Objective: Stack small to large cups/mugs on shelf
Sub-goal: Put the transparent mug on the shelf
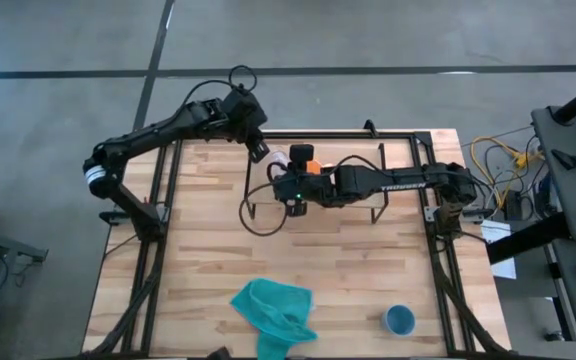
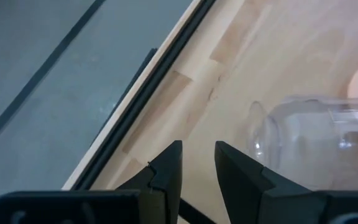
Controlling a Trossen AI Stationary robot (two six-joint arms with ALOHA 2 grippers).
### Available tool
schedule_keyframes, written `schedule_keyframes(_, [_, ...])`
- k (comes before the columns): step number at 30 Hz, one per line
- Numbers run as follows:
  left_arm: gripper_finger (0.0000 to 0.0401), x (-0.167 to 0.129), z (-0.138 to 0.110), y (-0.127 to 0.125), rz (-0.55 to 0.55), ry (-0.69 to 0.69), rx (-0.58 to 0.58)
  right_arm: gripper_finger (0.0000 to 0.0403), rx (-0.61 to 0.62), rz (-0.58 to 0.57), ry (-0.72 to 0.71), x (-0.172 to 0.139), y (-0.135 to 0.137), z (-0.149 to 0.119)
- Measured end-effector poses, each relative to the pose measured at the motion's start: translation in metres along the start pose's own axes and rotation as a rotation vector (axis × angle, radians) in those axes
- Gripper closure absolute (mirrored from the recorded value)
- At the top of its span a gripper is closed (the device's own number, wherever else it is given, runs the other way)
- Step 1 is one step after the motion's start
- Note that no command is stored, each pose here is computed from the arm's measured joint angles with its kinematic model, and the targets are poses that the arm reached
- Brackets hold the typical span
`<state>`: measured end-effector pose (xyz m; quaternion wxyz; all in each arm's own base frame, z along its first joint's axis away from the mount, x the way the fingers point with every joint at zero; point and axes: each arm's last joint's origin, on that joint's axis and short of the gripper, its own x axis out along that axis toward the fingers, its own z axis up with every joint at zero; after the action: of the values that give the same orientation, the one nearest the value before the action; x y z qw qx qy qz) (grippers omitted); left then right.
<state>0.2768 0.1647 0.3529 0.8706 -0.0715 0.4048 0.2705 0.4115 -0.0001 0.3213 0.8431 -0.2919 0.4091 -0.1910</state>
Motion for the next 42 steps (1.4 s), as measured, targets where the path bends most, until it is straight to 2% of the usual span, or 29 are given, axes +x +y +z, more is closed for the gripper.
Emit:
schedule_keyframes(13, [0.0319,0.003,0.000,0.022,-0.012,-0.013,-0.053,0.0269,-0.001,0.008,0.014,0.004,0.003,-0.004])
schedule_keyframes(18, [0.0319,0.004,0.000,0.024,-0.071,-0.019,-0.052,0.0275,-0.036,0.014,0.047,0.011,0.013,-0.013])
schedule_keyframes(22, [0.0319,0.013,0.000,0.027,-0.074,-0.008,-0.065,0.0280,-0.123,-0.016,0.065,0.013,0.016,-0.014])
schedule_keyframes(26, [0.0319,0.029,-0.001,0.031,-0.143,0.024,-0.094,0.0278,-0.093,-0.031,0.047,0.011,0.011,-0.011])
schedule_keyframes(30, [0.0319,0.043,-0.002,0.030,-0.157,0.049,-0.097,0.0274,-0.082,-0.033,0.054,0.013,0.011,-0.012])
schedule_keyframes(38, [0.0320,0.033,0.010,0.036,-0.143,-0.027,-0.100,0.0275,-0.072,-0.040,0.048,0.014,0.009,-0.012])
schedule_keyframes(42, [0.0320,0.034,0.009,0.035,-0.144,-0.019,-0.101,0.0273,-0.069,-0.044,0.051,0.016,0.007,-0.014])
